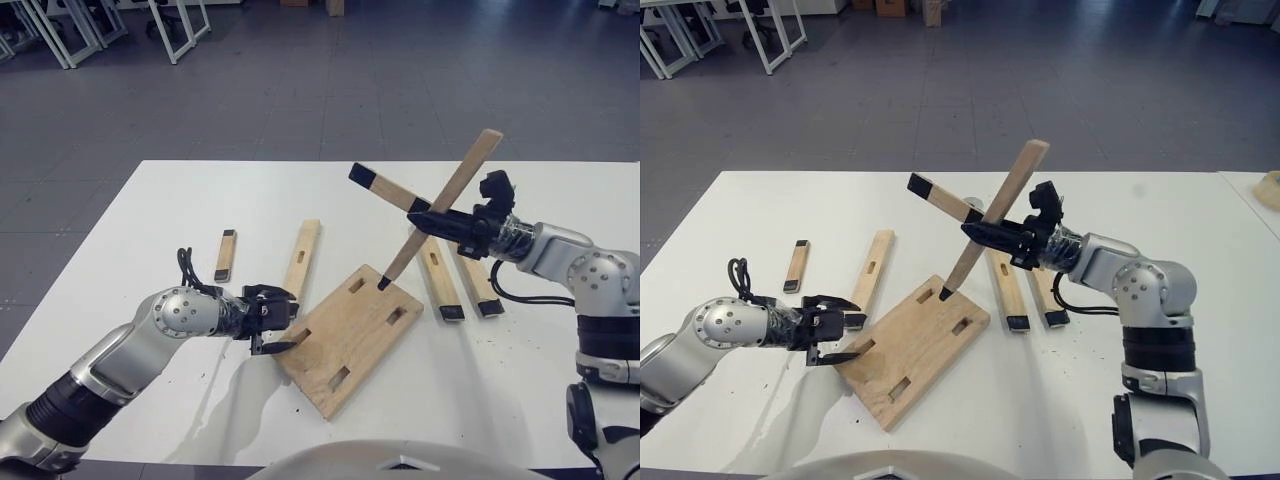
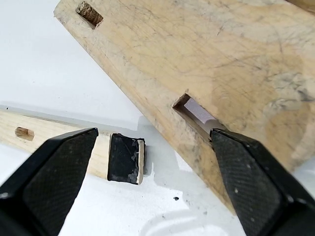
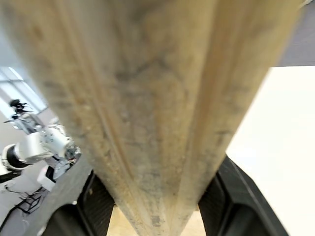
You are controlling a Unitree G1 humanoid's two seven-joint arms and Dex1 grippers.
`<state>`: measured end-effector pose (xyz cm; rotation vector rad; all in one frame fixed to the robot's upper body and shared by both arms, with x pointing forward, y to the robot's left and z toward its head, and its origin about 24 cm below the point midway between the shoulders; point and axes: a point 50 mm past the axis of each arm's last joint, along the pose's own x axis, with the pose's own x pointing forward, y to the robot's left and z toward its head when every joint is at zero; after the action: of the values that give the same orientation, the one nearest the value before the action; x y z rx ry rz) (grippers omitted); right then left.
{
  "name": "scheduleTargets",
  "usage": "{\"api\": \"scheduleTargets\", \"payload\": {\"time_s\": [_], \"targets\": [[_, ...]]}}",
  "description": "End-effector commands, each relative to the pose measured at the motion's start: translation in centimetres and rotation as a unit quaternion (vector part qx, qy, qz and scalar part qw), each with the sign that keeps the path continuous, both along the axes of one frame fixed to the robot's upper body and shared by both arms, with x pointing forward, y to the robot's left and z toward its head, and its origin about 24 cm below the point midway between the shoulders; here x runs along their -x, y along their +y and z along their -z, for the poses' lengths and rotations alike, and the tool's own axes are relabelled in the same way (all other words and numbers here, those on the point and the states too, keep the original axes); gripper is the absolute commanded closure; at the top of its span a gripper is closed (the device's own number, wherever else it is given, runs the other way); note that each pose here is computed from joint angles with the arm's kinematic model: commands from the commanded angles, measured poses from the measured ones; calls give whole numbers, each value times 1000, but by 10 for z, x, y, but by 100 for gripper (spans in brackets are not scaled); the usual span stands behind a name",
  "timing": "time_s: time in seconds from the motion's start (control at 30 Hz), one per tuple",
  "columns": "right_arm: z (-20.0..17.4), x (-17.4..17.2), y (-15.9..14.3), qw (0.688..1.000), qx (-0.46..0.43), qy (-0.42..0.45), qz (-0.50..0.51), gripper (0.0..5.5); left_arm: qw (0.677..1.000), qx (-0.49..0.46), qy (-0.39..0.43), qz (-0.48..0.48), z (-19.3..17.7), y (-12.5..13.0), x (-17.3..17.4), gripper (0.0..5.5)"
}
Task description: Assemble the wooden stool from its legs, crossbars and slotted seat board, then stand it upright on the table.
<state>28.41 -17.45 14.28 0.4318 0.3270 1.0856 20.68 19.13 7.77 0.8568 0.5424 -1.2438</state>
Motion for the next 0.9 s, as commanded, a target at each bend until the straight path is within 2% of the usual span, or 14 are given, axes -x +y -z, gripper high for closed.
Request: {"api": "scheduleTargets", "payload": {"time_s": [0.03, 0.2, 0.33, 0.57, 0.8, 0.9], "targets": [[4, 10, -8, 999, 25, -20, 31, 345, 991, -63, 92, -78, 40, 23, 22, 127], [9, 34, -8, 999, 18, -8, 37, 345, 989, -54, 98, -92, 39, 21, 28, 127], [26, 45, -4, 999, 28, 30, 19, 345, 989, -53, 96, -103, 39, 22, 29, 127], [58, 36, -12, 995, 84, 48, 40, 345, 989, -52, 95, -99, 35, 20, 30, 127], [46, 28, -11, 994, 105, 1, 38, 345, 989, -51, 97, -103, 34, 20, 32, 127], [36, 37, 15, 992, 112, -52, 29, 345, 989, -40, 92, -105, 30, 15, 29, 127]]}}
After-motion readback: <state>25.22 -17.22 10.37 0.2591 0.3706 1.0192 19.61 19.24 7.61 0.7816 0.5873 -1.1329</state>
